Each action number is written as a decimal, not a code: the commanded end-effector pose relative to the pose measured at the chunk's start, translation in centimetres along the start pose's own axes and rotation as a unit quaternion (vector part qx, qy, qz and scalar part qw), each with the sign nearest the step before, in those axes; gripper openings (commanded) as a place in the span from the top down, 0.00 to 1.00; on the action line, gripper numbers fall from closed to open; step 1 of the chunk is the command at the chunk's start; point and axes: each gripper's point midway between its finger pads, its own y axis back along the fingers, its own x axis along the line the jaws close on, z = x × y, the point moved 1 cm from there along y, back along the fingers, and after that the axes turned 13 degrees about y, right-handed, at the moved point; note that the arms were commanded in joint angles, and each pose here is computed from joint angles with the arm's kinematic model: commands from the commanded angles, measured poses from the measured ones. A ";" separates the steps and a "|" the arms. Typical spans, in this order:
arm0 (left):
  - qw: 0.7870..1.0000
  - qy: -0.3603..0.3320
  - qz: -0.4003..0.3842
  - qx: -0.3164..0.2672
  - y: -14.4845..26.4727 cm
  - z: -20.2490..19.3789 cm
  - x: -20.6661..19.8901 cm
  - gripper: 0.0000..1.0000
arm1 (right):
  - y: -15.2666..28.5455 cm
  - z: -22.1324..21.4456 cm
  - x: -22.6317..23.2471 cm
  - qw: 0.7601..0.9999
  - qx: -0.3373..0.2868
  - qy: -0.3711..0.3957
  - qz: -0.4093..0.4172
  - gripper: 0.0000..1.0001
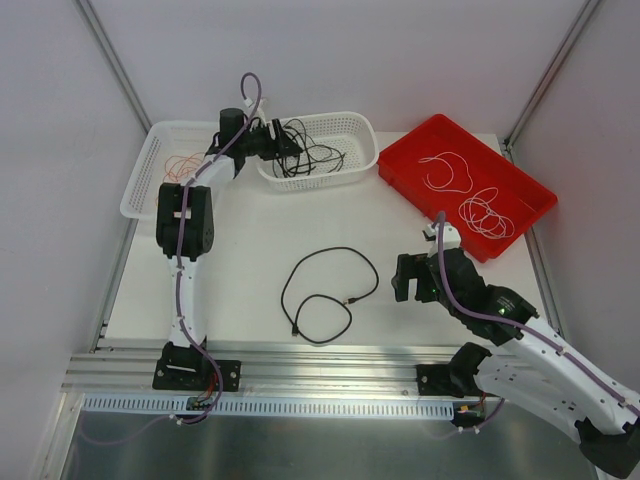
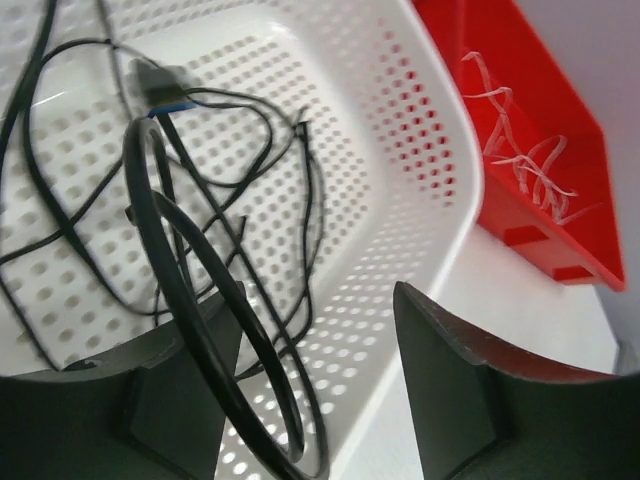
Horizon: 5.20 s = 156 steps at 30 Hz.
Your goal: Untangle the cables
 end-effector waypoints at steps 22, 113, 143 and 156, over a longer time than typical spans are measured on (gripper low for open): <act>0.987 -0.014 0.140 -0.083 1.6 2.4 -0.7 0.91 | 0.3 0.6 0.6 0.999 -0.015 -0.023 0.016 0.01; 0.837 -0.217 0.401 0.302 16.2 -37.4 -3.8 1.00 | 0.9 -4.8 2.6 0.996 0.066 -0.032 0.046 0.03; 0.890 -0.266 0.336 -0.159 18.1 -5.6 -22.6 1.00 | 2.5 -3.4 -0.6 0.999 -0.008 -0.038 -0.003 0.03; 0.844 -0.343 0.347 -0.219 13.2 6.2 -22.7 1.00 | 2.5 -3.6 -1.2 1.000 -0.006 -0.025 -0.017 0.03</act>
